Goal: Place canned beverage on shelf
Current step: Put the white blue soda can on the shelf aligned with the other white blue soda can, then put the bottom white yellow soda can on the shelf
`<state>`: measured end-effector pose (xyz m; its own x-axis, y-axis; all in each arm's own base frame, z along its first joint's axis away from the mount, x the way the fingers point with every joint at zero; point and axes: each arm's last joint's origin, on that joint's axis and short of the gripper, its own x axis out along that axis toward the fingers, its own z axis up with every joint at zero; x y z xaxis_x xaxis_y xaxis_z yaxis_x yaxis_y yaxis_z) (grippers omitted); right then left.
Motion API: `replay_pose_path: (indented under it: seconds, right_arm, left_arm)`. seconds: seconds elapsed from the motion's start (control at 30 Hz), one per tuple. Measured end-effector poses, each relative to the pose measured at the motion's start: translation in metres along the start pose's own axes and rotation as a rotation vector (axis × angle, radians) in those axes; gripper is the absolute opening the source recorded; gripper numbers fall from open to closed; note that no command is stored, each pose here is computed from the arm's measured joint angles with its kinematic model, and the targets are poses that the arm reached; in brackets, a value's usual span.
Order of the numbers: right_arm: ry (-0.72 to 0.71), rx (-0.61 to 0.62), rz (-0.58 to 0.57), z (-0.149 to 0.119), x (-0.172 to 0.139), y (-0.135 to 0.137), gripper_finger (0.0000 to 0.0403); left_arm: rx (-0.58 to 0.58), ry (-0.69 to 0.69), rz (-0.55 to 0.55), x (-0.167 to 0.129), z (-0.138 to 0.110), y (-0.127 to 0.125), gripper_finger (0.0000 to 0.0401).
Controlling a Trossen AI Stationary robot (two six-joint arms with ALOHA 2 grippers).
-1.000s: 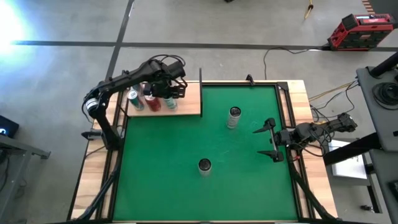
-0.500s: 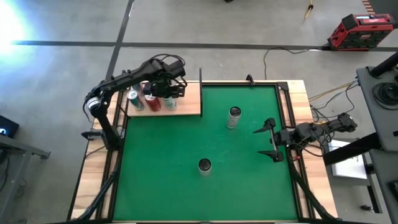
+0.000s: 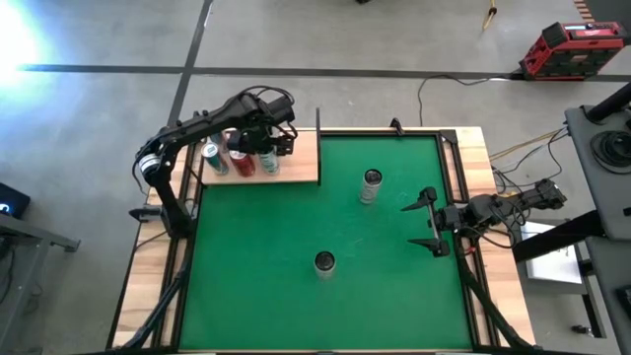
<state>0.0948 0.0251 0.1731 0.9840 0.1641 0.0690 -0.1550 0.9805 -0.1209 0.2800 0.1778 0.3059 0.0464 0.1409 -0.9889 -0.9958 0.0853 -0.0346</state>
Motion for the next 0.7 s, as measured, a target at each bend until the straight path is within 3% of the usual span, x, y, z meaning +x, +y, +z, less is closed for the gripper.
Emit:
replay_pose_path:
  seconds: [0.17, 0.37, 0.7]
  right_arm:
    - [0.000, 0.000, 0.000, 0.000, 0.000, 0.000, 0.0396]
    - [0.000, 0.000, 0.000, 0.000, 0.000, 0.000, 0.0396]
    - [0.000, 0.000, 0.000, 0.000, 0.000, 0.000, 0.0396]
  left_arm:
    - [-0.002, 0.013, 0.000, -0.008, -0.005, -0.002, 0.0360]
    - [-0.014, 0.043, -0.007, -0.025, -0.031, -0.010, 0.0372]
    - [0.070, 0.075, -0.049, -0.041, -0.131, -0.049, 0.0373]
